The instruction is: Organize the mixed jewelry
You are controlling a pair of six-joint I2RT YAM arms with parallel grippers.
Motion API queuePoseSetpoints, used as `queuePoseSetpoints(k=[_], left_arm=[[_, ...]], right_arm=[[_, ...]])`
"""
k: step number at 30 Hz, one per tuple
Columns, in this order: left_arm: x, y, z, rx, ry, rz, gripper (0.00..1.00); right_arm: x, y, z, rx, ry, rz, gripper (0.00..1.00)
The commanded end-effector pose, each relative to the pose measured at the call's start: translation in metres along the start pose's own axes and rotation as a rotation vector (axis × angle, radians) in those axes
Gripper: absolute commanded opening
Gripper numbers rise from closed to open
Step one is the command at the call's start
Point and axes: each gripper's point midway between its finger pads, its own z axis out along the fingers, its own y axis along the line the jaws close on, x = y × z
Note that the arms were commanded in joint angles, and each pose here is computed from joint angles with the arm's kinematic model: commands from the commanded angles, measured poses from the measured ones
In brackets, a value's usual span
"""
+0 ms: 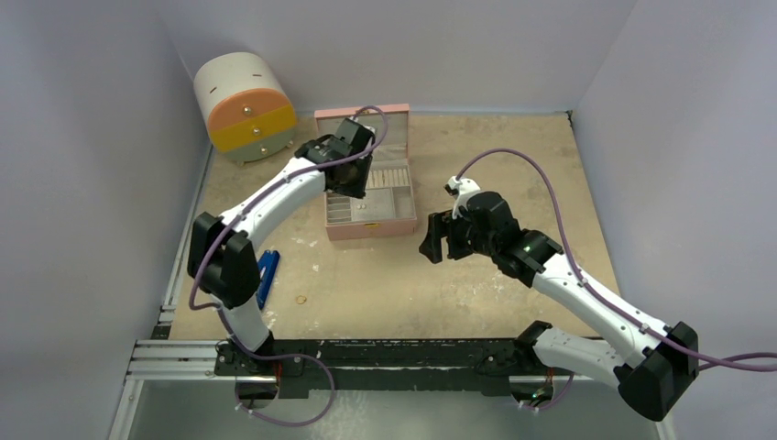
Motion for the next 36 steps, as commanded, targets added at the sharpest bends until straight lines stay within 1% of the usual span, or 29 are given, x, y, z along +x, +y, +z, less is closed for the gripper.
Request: queuePoseSetpoints(k=[1, 7, 13, 16, 19, 27, 30, 36], left_arm=[[-0.020, 0.004, -0.051, 0.029, -0.137, -0.022, 0.27], [-0.016, 0.021, -0.098, 0.012, -0.259, -0.063, 0.28], [-0.002, 0.051, -0.151, -0.037, -0.423, -0.134, 0.28], [0.010, 0.069, -0.174, -0.072, -0.506, -0.172, 0.30], [0.022, 0.079, -0.195, -0.070, -0.576, -0.207, 0.32], [0.050, 0.104, -0.239, -0.066, -0.752, -0.310, 0.35], [0.059, 0.112, -0.252, -0.065, -0.795, -0.338, 0.36], [0.080, 0.125, -0.272, -0.059, -0.870, -0.384, 0.36]], right_arm=[[-0.025, 0.017, -0.004, -0.061, -0.060, -0.002, 0.79], [-0.027, 0.041, 0.003, -0.160, -0.028, -0.012, 0.72], [-0.020, 0.076, 0.022, -0.223, 0.030, -0.050, 0.71], [-0.016, 0.096, 0.036, -0.248, 0.059, -0.087, 0.71], [-0.013, 0.123, 0.049, -0.274, 0.091, -0.139, 0.70], [0.009, 0.171, 0.096, -0.242, 0.209, -0.235, 0.67], [0.021, 0.185, 0.113, -0.222, 0.246, -0.254, 0.65], [0.049, 0.200, 0.146, -0.129, 0.304, -0.250, 0.64]])
